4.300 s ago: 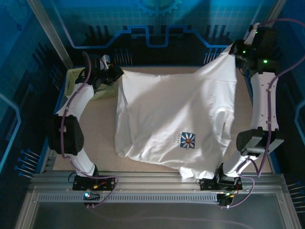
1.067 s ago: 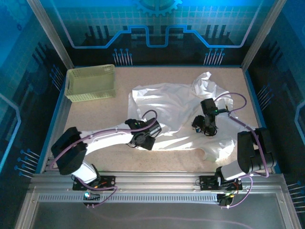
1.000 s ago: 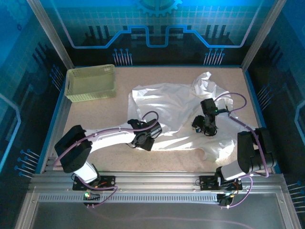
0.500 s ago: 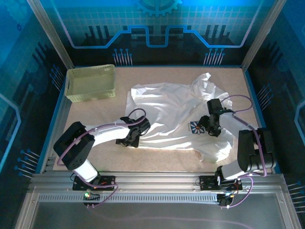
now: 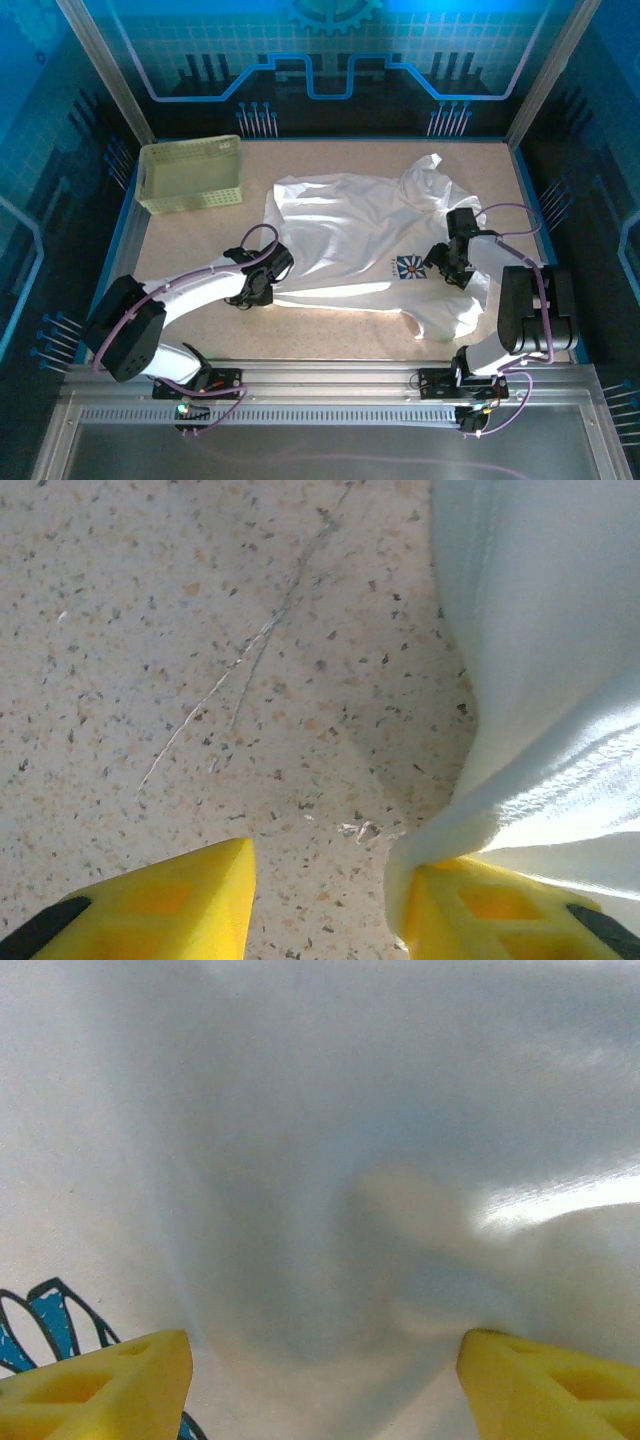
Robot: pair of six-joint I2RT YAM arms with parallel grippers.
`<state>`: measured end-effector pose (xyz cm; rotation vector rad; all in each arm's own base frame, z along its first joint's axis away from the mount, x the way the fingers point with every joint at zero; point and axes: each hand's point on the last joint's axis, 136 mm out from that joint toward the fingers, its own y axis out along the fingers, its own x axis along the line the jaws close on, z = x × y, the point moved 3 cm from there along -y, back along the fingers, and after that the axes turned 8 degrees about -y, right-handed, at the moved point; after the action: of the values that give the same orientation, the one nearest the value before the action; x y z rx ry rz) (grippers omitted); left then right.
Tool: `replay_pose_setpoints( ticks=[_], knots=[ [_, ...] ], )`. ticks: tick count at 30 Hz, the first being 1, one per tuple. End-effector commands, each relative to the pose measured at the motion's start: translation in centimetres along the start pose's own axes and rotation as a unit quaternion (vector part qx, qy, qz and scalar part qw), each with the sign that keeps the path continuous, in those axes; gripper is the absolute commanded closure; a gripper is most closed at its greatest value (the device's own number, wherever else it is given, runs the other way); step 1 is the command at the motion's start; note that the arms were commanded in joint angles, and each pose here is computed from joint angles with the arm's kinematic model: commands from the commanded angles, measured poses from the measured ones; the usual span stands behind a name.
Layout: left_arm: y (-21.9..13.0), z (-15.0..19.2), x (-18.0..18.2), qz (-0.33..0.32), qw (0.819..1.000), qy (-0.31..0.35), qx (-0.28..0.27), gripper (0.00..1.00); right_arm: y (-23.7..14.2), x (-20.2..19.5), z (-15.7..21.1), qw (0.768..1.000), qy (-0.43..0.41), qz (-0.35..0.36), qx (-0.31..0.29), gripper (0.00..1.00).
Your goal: Fold the inside-out t-shirt
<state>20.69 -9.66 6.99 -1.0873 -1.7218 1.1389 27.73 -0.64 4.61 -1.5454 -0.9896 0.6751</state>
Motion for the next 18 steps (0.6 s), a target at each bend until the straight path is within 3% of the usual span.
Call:
replay_pose_setpoints(
  ticks=[1,5,11,13,15,18],
  knots=[
    [-0.8,-0.2,1.9,-0.025,0.999,-0.015,-0.018,0.61,0.3,-1.5,0.0,1.0,0.004,0.022,0.004,0.27],
    [-1.6,0.3,-0.5,0.046,0.999,0.007,-0.011,0.64,-0.4,-0.9,-0.4,1.0,-0.008,0.004,-0.006,0.27],
    [-3.4,2.2,-4.6,0.173,0.984,0.045,0.009,0.68,-3.5,0.9,-0.2,0.997,-0.068,-0.016,-0.03,0.26],
    [-3.2,2.6,-4.8,0.189,0.981,0.041,0.011,0.72,-4.6,1.6,0.3,0.995,-0.094,-0.012,-0.034,0.26],
    [-2.8,2.6,-3.8,0.157,0.987,0.034,0.013,0.72,-5.5,2.3,0.9,0.993,-0.116,-0.002,-0.038,0.25],
    [-2.8,2.7,-2.3,0.108,0.994,0.034,0.009,0.51,-6.2,3.1,2.0,0.989,-0.141,0.008,-0.041,0.25]
  ],
)
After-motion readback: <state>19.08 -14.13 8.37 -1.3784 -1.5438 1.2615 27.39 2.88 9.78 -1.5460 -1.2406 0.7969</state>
